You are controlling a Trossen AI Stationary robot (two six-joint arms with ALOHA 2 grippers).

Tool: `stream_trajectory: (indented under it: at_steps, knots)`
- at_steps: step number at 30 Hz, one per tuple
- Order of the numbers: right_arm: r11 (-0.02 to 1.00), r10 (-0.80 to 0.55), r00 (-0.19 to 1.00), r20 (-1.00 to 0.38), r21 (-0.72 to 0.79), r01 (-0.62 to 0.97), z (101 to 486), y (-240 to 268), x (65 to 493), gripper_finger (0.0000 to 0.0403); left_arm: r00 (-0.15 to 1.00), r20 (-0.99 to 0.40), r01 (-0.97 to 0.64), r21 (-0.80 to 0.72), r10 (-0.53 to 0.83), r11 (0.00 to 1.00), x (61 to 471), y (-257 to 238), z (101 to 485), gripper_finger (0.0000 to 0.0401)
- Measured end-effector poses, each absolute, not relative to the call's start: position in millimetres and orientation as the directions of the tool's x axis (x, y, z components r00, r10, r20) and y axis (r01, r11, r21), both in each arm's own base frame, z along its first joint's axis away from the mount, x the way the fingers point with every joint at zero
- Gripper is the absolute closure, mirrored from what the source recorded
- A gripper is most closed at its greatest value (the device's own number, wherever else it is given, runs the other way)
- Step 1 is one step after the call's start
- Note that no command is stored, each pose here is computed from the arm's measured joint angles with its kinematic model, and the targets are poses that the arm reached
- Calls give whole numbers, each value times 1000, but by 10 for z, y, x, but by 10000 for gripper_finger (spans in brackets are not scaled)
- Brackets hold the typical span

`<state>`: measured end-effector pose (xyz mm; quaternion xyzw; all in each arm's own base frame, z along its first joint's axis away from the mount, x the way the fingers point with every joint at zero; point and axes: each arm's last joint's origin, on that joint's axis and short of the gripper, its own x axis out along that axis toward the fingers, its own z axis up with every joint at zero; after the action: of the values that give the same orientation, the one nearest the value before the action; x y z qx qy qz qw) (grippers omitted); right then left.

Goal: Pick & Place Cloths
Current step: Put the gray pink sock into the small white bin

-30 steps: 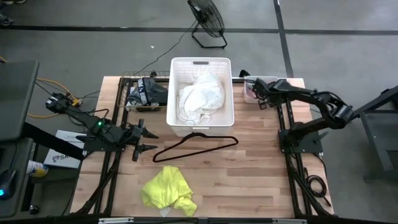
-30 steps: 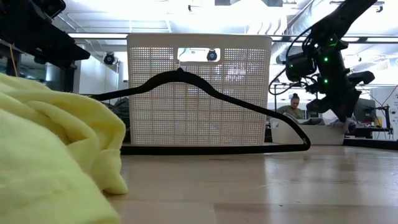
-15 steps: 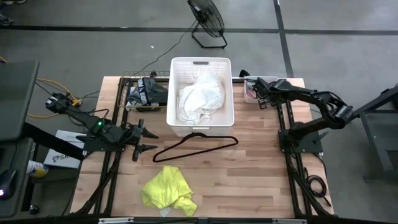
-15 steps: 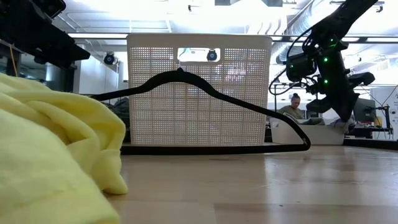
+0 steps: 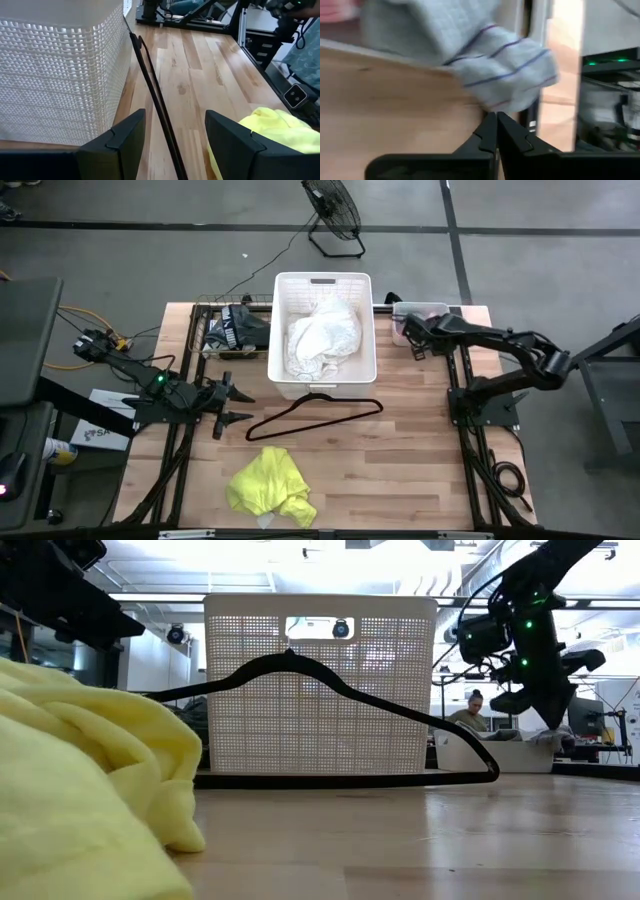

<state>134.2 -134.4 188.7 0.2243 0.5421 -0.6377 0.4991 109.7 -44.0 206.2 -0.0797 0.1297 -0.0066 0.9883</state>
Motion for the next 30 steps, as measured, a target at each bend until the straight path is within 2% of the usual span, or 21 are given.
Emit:
stream_trajectory:
  at_steps: [5, 8, 11, 19, 22, 30]
  knots:
    - [125, -396, -331, -857, -407, 905, 1864, -1223, 1461, 398, 966, -256, -13, -180, -34, 984, 1097, -440, 2062, 201]
    - [147, -396, -337, -854, -422, 895, 1769, -1172, 1466, 383, 966, -258, -16, -188, -34, 982, 1096, -440, 2060, 201]
    - [150, -386, -359, -850, -442, 884, 1683, -1139, 1413, 351, 964, -263, -11, -188, -39, 982, 1095, -441, 2055, 201]
    - [132, -423, -381, -822, -472, 872, 1622, -1133, 1382, 233, 964, -263, -8, -187, -42, 982, 1094, -442, 2055, 201]
    - [108, -439, -399, -805, -488, 866, 1628, -1135, 1371, 204, 964, -263, -8, -188, -42, 982, 1094, -442, 2055, 201]
    - [23, -453, -442, -774, -505, 863, 1637, -1201, 1312, 197, 964, -264, -6, -185, -43, 983, 1095, -442, 2055, 201]
